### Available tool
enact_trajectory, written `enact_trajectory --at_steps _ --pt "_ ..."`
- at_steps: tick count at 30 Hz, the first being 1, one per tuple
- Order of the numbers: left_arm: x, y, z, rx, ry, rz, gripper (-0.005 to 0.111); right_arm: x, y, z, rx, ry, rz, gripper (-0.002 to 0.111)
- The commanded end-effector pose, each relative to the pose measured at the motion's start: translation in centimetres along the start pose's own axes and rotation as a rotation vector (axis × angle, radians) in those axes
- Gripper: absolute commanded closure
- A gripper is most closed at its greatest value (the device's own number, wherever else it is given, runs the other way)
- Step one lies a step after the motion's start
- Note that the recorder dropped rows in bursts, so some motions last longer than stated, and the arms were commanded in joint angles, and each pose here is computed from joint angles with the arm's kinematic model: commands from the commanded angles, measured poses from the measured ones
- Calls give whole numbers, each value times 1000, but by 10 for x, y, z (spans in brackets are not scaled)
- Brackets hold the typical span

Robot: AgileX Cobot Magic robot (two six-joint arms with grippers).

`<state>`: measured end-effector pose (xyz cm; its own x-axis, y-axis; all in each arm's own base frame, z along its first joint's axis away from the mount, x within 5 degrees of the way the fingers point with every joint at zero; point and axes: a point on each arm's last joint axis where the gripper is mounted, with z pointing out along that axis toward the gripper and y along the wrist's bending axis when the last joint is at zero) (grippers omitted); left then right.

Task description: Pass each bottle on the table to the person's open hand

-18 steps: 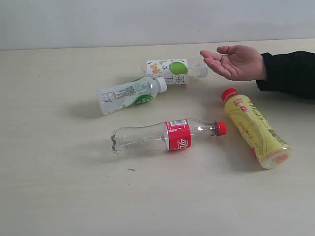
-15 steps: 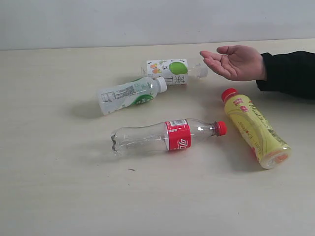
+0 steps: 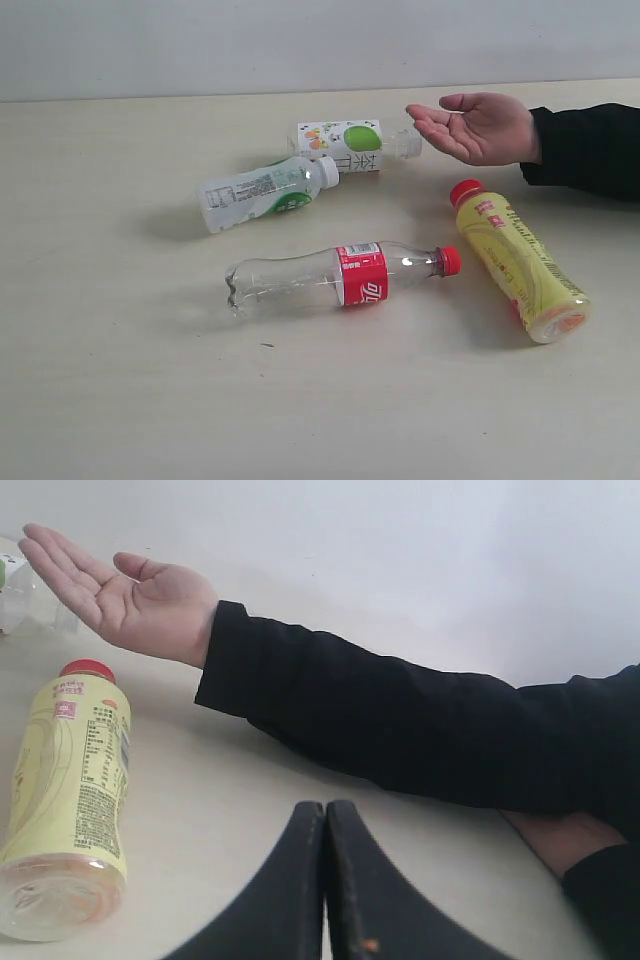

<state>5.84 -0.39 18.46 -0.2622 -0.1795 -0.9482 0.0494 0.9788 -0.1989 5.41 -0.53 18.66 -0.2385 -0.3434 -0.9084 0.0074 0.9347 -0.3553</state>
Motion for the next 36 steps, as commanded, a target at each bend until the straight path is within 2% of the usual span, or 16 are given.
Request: enact_trajectory --at_steps 1,26,27,28,30,33,35,36 --pt "0 0 0 0 -3 1 107 1 0 0 11 -6 -14 108" --pt "0 0 0 0 -3 1 107 1 0 0 11 -6 -14 108" --pt "-2 0 0 0 -21 50 107 1 0 0 11 -6 -14 108" --pt "-5 -2 0 16 -52 42 107 1 0 0 11 -6 -14 108" --pt "-21 -10 -3 116 -233 -38 107 1 0 0 11 -6 -14 108" --pt "-41 -19 -12 279 -446 -233 107 1 0 0 11 -6 -14 108" --pt "-50 -24 -19 359 -550 -268 107 1 0 0 11 -6 -14 108" --pt "-58 -28 -27 449 -648 -311 107 1 0 0 11 -6 -14 108"
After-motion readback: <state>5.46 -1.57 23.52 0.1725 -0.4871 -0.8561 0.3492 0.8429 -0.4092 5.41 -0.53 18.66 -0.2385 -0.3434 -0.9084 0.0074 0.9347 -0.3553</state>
